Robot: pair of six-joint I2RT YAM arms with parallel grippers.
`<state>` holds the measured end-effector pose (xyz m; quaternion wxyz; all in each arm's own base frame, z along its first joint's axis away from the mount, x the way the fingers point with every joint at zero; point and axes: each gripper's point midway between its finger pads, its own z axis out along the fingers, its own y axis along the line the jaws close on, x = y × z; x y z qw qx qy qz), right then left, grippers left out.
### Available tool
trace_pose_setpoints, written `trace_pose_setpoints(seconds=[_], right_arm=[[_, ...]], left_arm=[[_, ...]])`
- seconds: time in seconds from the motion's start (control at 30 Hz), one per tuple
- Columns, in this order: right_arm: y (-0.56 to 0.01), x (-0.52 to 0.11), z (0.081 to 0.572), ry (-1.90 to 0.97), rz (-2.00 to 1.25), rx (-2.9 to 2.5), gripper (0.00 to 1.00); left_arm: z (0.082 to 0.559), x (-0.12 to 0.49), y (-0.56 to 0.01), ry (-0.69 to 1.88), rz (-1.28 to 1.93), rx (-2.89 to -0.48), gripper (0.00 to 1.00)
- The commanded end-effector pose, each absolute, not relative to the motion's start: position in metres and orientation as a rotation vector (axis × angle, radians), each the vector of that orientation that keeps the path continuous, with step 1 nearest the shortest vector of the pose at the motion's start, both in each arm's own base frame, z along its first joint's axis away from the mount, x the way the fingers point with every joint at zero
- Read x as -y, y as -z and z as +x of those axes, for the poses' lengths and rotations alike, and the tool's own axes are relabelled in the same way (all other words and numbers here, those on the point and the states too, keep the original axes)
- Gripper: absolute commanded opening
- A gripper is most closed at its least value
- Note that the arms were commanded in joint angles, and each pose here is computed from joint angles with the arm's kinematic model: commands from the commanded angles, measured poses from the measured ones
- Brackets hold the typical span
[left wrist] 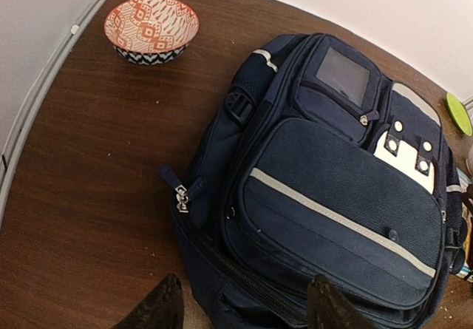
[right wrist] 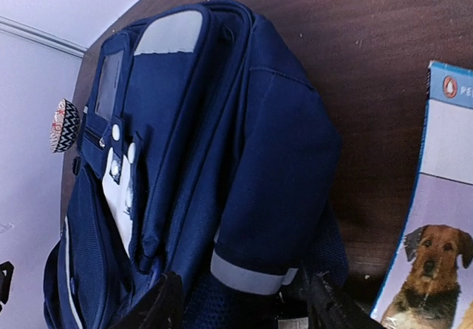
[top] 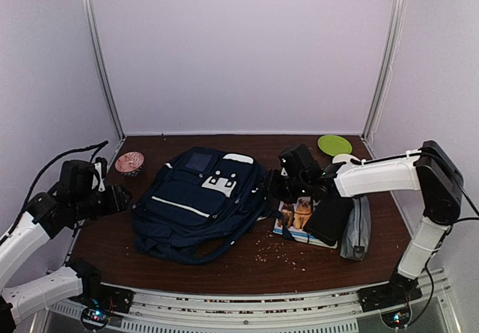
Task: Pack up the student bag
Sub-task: Adjust the student bag at the center of the board.
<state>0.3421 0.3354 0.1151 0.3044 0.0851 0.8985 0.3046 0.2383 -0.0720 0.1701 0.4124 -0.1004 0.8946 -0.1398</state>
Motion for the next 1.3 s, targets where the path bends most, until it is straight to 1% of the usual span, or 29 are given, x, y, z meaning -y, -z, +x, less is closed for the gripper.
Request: trace_pose_setpoints(seconds=[0.0, 0.07, 0.13, 0.17, 0.23, 0.3, 0.33, 0.43, 0.63, 0.73, 0.8, 0.87, 1.0, 1.07, 1.17, 1.2, 1.23, 1.27], right_arm=[[-0.111, -0.352, 0.347, -0.88, 0.221, -2.406, 0.54], [-0.106, -0.353, 0.348, -0.877, 0.222, -2.417, 0.48], [-0.103, -0.356, 0.348, -0.878, 0.218, -2.427, 0.39], [-0.104, -0.356, 0.349, -0.881, 0.218, -2.425, 0.34], [-0.107, -0.358, 0.35, -0.888, 0.209, -2.417, 0.19], [-0.114, -0.359, 0.352, -0.885, 0.186, -2.408, 0.01], [-0.121, -0.36, 0.355, -0.879, 0.17, -2.397, 0.0], [-0.152, -0.361, 0.364, -0.862, 0.109, -2.345, 0.0], [-0.237, -0.371, 0.392, -0.861, -0.007, -2.224, 0.0], [-0.256, -0.371, 0.409, -0.863, -0.008, -2.202, 0.0], [-0.26, -0.368, 0.426, -0.86, 0.004, -2.198, 0.0], [-0.249, -0.36, 0.448, -0.812, 0.024, -2.228, 0.0], [-0.246, -0.344, 0.489, -0.698, 0.03, -2.235, 0.0], [-0.237, -0.336, 0.506, -0.618, 0.014, -2.26, 0.0], [-0.22, -0.324, 0.518, -0.511, -0.007, -2.307, 0.0], [-0.214, -0.321, 0.519, -0.493, -0.011, -2.321, 0.11], [-0.212, -0.32, 0.517, -0.489, -0.016, -2.331, 0.27], [-0.217, -0.32, 0.513, -0.499, -0.022, -2.328, 0.46]], left_arm=[[0.242, 0.076, -0.175, 0.392, -0.261, -2.216, 0.97], [0.241, 0.076, -0.177, 0.396, -0.264, -2.209, 0.97], [0.242, 0.076, -0.178, 0.398, -0.266, -2.205, 0.97], [0.242, 0.076, -0.179, 0.397, -0.264, -2.205, 0.97], [0.242, 0.076, -0.179, 0.398, -0.266, -2.205, 0.97], [0.243, 0.077, -0.18, 0.4, -0.266, -2.205, 0.97], [0.244, 0.077, -0.181, 0.401, -0.265, -2.203, 0.97], [0.245, 0.077, -0.185, 0.401, -0.259, -2.195, 0.97], [0.249, 0.076, -0.213, 0.405, -0.249, -2.13, 0.97], [0.253, 0.078, -0.224, 0.413, -0.244, -2.106, 0.97], [0.256, 0.08, -0.228, 0.424, -0.239, -2.099, 0.97], [0.258, 0.084, -0.23, 0.443, -0.23, -2.097, 0.97], [0.263, 0.09, -0.229, 0.455, -0.212, -2.115, 0.97], [0.264, 0.091, -0.228, 0.453, -0.205, -2.12, 0.97], [0.265, 0.093, -0.225, 0.45, -0.191, -2.125, 0.97], [0.266, 0.093, -0.224, 0.449, -0.186, -2.129, 0.97], [0.266, 0.093, -0.221, 0.445, -0.18, -2.134, 0.97], [0.266, 0.094, -0.219, 0.445, -0.172, -2.139, 0.97]])
